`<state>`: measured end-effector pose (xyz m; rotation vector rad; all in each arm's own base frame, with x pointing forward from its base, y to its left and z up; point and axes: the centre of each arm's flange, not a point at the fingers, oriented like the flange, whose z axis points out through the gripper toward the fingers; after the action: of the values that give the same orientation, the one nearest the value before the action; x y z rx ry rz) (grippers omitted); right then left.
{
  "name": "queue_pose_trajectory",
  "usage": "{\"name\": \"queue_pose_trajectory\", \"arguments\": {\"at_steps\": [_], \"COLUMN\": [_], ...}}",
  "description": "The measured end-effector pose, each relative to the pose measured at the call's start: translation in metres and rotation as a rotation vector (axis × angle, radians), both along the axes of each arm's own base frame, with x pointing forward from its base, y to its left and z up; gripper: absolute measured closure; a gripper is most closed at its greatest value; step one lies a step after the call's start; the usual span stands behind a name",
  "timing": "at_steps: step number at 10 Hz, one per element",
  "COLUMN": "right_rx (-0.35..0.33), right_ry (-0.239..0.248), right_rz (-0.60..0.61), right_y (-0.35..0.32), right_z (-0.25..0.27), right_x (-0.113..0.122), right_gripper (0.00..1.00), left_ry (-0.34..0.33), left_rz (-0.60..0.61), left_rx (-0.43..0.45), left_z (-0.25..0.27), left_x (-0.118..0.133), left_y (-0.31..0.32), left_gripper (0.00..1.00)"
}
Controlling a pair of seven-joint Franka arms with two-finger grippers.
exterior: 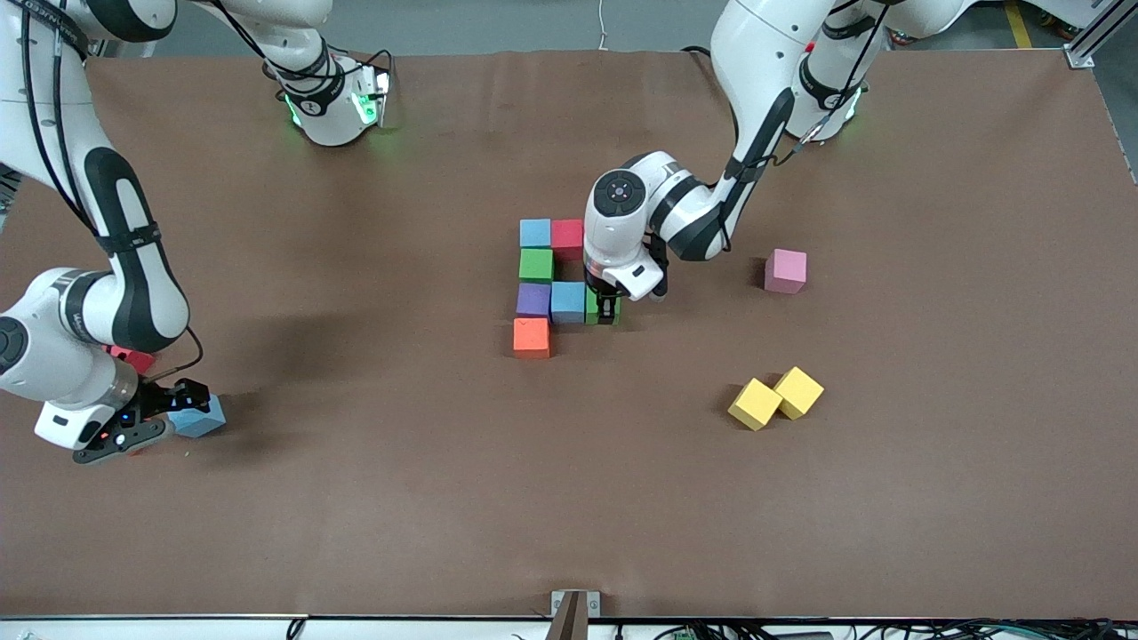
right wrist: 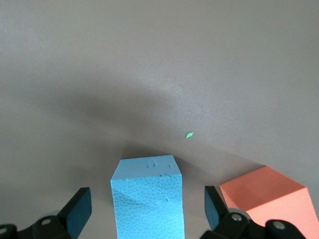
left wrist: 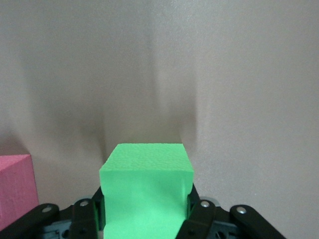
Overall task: Arrange 11 blocks into digit 3
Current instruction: 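Place the green cube at center with the left gripper while the right grasps blue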
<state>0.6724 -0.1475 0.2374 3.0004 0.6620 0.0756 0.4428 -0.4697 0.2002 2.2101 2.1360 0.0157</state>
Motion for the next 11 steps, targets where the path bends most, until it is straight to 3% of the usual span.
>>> {"name": "queue_pose_trajectory", "arguments": {"at_steps": [5, 6, 7, 8, 10, 11], "right_rx": [0.01, 0.011, 0.012, 0.013, 0.033, 0.058], "right_ry": [0.044, 0.05, 0.052, 0.05, 0.065, 0.091], "right_rz": [-0.001, -0.006, -0.008, -0.009, -0.066, -0.126], "right_y": [-0.009, -0.012, -0.013, -0.012, 0.003, 0.027], "right_z": [-0.026, -0.03, -0.032, -0.031, -0.029, -0.019], "right_x": [-0.007, -0.008, -0.009, -0.008, -0.004, 0.002], "right_gripper": [0.03, 0.09, 0.24, 0.41, 0.43, 0.43], "left_ry": [-0.001, -0.001, -0.001, -0.003, -0.006, -0.006], "left_rz": [-0.002, -0.002, -0.002, -0.002, -0.002, -0.014], "left_rx": [-0.001, -0.001, -0.001, -0.003, -0.004, 0.007], "left_z": [0.0, 0.0, 0.0, 0.001, 0.013, 0.028], "left_x": [0.0, 0.0, 0.0, 0.001, 0.004, 0.006], "left_y": [-0.001, -0.002, -0.002, -0.003, -0.006, -0.007], "left_gripper": [0.41, 0.4, 0.37, 0.33, 0.05, 0.0]}}
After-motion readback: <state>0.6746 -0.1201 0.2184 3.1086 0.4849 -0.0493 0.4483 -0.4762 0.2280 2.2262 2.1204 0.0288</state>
